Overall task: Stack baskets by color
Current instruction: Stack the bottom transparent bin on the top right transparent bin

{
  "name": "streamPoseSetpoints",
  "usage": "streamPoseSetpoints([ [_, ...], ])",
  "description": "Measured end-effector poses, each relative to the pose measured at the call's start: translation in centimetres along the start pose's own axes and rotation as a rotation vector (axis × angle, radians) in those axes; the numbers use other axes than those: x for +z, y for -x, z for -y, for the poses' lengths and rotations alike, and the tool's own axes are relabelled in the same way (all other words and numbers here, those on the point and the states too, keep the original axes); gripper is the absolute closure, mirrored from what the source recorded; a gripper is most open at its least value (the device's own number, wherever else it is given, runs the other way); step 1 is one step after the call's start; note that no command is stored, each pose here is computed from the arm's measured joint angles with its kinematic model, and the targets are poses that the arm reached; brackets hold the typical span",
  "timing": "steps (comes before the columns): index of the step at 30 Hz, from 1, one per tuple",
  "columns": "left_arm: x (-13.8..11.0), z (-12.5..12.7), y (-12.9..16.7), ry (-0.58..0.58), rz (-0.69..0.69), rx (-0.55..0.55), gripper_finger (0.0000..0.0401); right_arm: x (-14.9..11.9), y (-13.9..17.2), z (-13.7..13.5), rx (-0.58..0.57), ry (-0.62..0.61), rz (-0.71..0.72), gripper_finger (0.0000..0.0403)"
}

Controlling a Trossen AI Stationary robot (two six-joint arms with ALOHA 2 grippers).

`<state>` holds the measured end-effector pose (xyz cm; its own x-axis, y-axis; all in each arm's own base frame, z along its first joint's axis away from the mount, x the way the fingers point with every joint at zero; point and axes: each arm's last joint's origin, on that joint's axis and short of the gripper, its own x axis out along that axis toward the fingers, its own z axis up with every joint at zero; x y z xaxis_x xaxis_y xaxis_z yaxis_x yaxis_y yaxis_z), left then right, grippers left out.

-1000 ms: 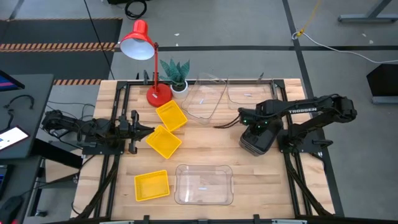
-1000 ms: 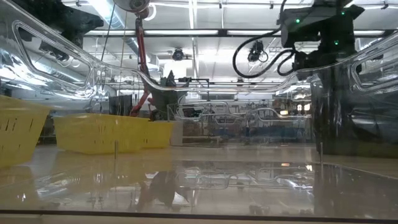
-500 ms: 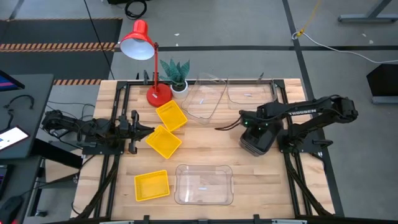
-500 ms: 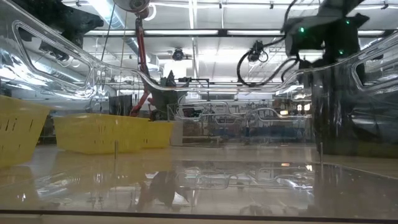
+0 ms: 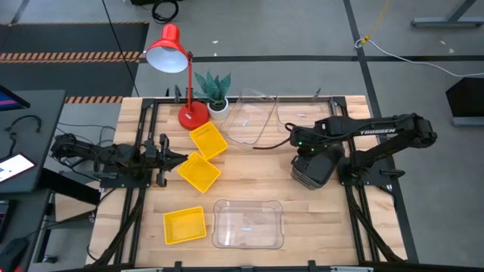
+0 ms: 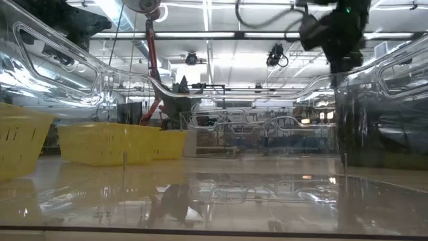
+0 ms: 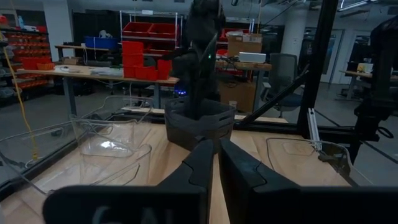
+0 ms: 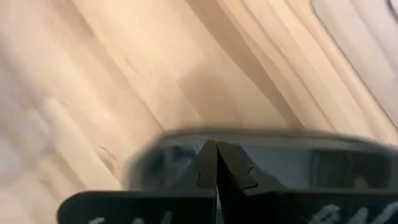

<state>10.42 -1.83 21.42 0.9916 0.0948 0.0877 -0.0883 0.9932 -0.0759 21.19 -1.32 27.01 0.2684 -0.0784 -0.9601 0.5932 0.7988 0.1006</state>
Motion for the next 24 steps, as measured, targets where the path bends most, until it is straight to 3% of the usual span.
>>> streamPoseSetpoints([
  [8, 0.0, 0.0, 0.0, 0.0, 0.0, 0.0, 0.0373, 1.8, 3.0, -4.9, 0.144, 0.113, 0.199, 0.0401],
  [15, 0.0, 0.0, 0.0, 0.0, 0.001, 0.0, 0.0367, 2.6, 3.3, -10.0, 0.165, 0.213, 0.201, 0.04],
  [24, 0.0, 0.0, 0.0, 0.0, 0.0, 0.0, 0.038, 3.7, 1.2, -15.8, 0.173, 0.287, 0.156, 0.04],
])
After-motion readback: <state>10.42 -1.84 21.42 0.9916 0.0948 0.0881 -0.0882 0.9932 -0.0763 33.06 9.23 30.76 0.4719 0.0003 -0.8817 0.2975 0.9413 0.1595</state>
